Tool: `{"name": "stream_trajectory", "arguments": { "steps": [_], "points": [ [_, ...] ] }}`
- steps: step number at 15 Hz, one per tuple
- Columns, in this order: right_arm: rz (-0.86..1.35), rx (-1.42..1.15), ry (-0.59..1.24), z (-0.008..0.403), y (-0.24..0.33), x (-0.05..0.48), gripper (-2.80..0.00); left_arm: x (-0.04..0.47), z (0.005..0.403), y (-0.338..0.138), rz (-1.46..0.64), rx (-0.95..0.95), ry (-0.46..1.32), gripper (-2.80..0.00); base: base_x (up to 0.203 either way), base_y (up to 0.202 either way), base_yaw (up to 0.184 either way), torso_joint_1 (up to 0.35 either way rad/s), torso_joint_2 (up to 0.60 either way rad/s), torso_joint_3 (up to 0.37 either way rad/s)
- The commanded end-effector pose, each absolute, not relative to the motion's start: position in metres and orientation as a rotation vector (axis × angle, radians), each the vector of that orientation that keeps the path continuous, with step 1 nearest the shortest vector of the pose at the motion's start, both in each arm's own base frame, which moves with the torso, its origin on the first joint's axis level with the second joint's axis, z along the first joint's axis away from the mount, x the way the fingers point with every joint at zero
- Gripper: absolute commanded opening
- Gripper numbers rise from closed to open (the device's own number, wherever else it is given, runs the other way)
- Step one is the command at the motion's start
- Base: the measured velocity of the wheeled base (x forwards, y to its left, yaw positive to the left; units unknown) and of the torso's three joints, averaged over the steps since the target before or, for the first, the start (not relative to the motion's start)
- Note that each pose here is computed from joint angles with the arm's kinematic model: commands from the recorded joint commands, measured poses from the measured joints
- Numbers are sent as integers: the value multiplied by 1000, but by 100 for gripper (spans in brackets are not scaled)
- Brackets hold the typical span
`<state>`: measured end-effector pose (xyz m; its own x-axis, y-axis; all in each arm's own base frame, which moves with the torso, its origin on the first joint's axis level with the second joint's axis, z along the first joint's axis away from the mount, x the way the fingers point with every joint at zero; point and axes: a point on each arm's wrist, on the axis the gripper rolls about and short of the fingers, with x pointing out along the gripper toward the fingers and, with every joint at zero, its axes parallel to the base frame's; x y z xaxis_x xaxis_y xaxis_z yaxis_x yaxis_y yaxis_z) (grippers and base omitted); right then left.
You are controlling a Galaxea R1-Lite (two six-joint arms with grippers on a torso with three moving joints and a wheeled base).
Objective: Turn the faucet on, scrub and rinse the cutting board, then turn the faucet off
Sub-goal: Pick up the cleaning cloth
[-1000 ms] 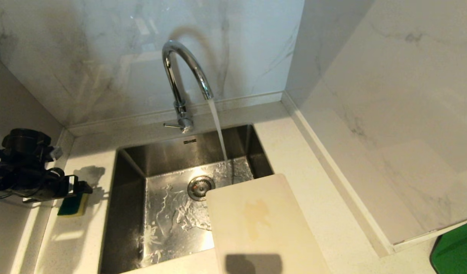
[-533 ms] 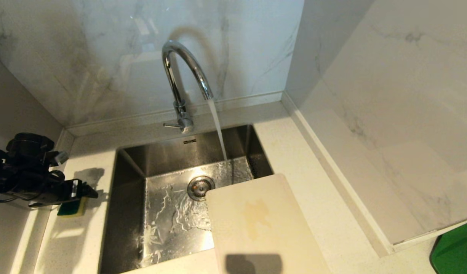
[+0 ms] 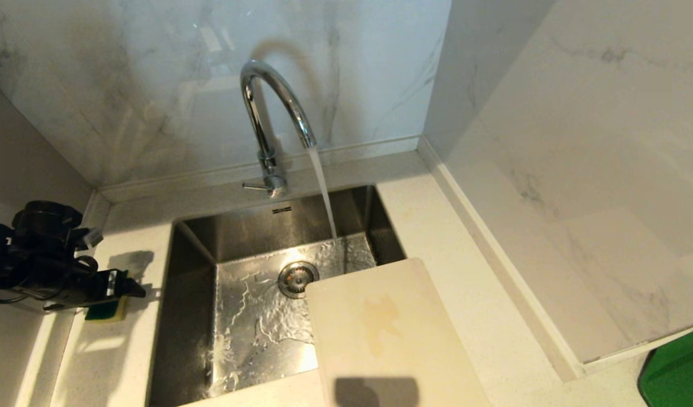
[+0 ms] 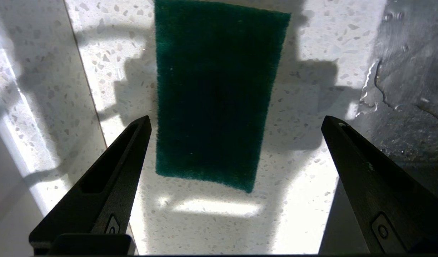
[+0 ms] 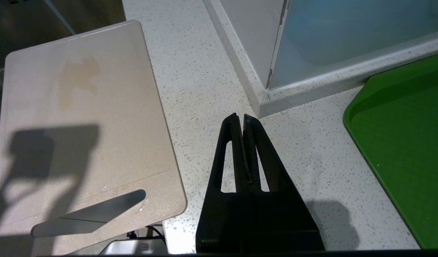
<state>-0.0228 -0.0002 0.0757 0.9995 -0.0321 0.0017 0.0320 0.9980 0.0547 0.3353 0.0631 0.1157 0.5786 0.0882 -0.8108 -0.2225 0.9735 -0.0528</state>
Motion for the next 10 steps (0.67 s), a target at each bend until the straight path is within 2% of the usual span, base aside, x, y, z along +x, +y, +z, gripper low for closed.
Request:
{"name": "stream_trajectory", "arguments": {
  "steps": [1, 2, 3, 10],
  "points": [
    [-32, 55, -2, 76, 0, -23, -280, 335, 114, 64, 184, -156, 942, 0, 0, 0, 0, 0, 0, 0],
    [-32, 55, -3, 76, 0, -23, -280, 335, 113, 63, 184, -157, 945, -73, 0, 0, 0, 0, 0, 0],
    [-34, 55, -2, 76, 0, -23, -280, 336, 111, 64, 184, -155, 952, -280, 0, 0, 0, 0, 0, 0],
    [-33, 55, -3, 76, 0, -23, -280, 337, 104, 65, 167, -110, 973, -280, 0, 0, 0, 0, 0, 0]
  ]
}}
